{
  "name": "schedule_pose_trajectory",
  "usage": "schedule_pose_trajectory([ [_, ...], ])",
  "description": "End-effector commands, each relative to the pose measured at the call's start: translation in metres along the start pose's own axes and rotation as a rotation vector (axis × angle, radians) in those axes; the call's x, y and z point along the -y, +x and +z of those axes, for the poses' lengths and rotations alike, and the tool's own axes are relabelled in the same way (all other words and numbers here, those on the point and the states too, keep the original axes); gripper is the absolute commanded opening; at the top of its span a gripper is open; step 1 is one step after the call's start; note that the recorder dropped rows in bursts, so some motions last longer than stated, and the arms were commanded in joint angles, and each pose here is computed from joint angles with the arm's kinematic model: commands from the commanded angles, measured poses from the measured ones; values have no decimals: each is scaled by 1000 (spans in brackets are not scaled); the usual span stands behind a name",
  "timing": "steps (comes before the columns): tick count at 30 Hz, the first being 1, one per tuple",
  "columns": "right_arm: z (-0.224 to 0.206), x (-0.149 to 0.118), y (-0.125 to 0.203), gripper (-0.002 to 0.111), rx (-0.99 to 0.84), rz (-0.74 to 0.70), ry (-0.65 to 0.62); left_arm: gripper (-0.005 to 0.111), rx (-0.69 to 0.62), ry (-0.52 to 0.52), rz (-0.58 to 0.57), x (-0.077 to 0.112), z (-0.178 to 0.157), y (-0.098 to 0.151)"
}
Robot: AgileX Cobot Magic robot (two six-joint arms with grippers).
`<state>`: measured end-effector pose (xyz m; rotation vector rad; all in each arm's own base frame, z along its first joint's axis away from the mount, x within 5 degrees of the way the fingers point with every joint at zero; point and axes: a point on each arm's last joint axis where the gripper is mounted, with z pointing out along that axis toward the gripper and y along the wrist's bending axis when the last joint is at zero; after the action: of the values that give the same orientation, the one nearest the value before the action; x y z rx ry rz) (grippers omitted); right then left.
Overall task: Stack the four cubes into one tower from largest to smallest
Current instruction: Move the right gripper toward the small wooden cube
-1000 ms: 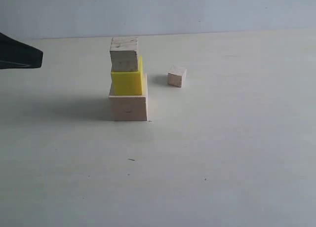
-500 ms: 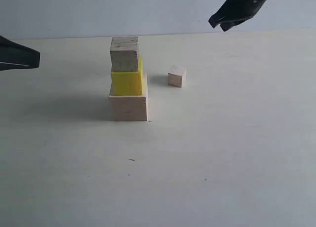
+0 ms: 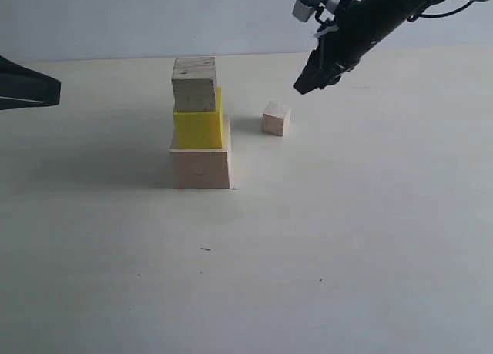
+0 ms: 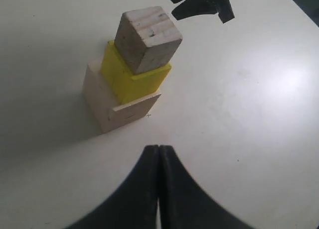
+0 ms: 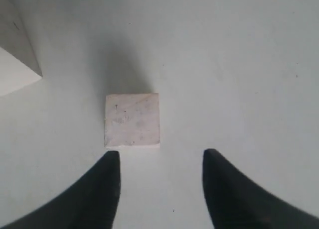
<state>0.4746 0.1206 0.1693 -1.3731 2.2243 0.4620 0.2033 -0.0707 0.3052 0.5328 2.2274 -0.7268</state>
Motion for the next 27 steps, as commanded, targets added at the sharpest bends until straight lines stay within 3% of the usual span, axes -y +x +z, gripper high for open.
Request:
schedule_pose_trajectory([
  [1,9,4,5,60,15,3,3,0,-18,-18,32,0,-1,2],
  [13,9,1,-5,59,74,44,-25,0,-15,-59,76,-4,-1,1],
  [19,-17,7,-31,59,85,148,10,0,-11,-65,75,-5,-1,1],
  [27,-32,-6,-74,59,29,125,106,0,1,-66,68,-5,-1,0],
])
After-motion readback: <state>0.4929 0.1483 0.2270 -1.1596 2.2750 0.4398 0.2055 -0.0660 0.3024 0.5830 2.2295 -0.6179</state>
